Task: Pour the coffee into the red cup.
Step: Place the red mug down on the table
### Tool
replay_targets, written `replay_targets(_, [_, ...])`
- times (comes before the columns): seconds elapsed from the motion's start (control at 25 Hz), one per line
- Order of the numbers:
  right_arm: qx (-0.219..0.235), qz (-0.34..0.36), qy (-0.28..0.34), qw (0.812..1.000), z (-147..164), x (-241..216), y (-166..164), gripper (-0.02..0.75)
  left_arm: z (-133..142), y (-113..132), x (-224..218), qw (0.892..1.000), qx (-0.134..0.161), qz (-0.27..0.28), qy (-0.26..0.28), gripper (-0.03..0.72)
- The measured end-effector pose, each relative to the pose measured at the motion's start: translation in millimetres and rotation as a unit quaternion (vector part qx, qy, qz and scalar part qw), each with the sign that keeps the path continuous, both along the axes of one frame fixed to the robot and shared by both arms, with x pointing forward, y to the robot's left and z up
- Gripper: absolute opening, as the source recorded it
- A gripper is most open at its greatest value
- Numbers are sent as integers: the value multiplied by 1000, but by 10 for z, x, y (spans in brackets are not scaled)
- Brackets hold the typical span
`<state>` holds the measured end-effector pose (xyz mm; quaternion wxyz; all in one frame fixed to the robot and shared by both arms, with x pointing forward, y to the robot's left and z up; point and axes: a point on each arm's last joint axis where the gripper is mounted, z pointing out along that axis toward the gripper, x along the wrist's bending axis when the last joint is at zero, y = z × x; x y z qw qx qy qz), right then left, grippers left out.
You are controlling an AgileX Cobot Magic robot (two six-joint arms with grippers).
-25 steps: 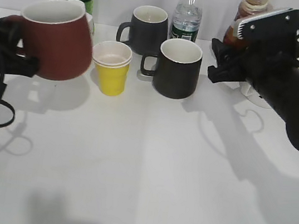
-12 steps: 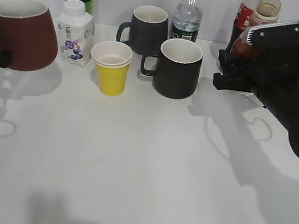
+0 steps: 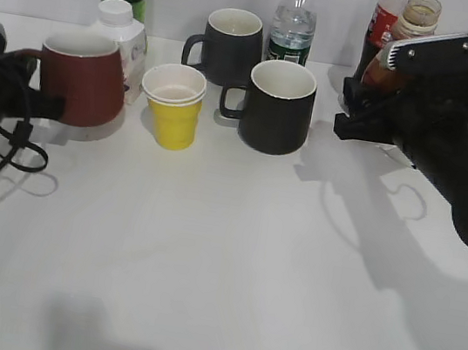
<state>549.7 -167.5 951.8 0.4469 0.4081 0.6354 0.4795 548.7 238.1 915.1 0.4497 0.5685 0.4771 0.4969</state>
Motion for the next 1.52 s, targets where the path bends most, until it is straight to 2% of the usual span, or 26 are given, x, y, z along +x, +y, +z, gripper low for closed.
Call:
replay_targets(0.24, [0, -1, 1, 1000, -2, -1, -2, 503, -178, -9, 20, 1000, 7, -2, 25, 44])
replay_targets(0.68, [-1, -1, 0, 1000, -2, -1, -2, 503, -208, -40, 68, 1000, 9, -12, 17, 52])
replay_targets(1.04, [-1, -1, 0, 1000, -2, -1, -3, 503, -249, -82, -54, 999, 10, -22, 21, 255])
replay_targets(1.36, [-3, -1, 3, 1000, -20, -1, -3, 503, -255, -151, -150, 999, 12, -36, 28, 277])
replay_targets(1.52, [-9, -1, 17, 1000, -132, 13, 4, 503, -164, -111, -221, 999, 5, -22, 24, 279])
